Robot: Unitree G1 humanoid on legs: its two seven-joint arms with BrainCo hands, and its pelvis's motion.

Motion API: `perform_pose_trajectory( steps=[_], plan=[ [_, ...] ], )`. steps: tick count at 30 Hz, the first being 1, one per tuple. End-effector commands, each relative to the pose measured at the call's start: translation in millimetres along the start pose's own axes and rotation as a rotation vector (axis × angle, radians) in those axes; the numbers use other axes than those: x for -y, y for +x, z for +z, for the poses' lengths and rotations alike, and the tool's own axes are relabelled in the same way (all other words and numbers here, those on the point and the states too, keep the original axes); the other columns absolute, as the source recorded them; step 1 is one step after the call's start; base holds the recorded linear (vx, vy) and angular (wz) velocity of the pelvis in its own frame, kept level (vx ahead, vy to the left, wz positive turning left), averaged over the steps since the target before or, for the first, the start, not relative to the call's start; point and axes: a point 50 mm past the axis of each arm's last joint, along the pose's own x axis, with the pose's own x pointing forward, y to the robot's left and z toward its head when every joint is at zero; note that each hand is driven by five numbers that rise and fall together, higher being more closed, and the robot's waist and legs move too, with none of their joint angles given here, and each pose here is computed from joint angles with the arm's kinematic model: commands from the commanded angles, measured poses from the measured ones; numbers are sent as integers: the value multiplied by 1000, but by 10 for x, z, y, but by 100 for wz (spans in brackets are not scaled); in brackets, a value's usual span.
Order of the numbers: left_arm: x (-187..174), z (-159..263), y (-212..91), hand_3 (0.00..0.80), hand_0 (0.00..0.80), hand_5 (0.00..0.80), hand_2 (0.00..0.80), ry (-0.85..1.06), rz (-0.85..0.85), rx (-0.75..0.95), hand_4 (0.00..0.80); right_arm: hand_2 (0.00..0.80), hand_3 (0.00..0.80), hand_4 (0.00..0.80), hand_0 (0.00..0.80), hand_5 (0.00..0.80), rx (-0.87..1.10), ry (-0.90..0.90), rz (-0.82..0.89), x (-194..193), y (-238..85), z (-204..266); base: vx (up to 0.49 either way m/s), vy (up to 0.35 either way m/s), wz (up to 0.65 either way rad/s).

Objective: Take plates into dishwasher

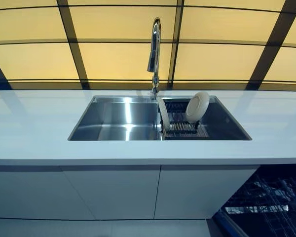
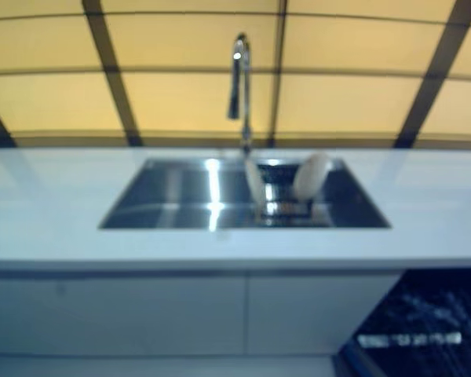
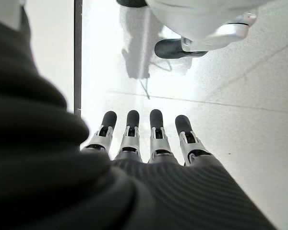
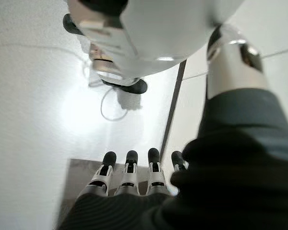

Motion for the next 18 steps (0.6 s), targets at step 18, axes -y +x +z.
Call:
perform_pose_trajectory(
  steps=[18],
  plan=[
    [-544,-119,-63,0,0,0,0,-5,92,23,0,0,0,0,0,0,1085,-256,798,692,-1913,2098,27,-35,-2]
  ],
)
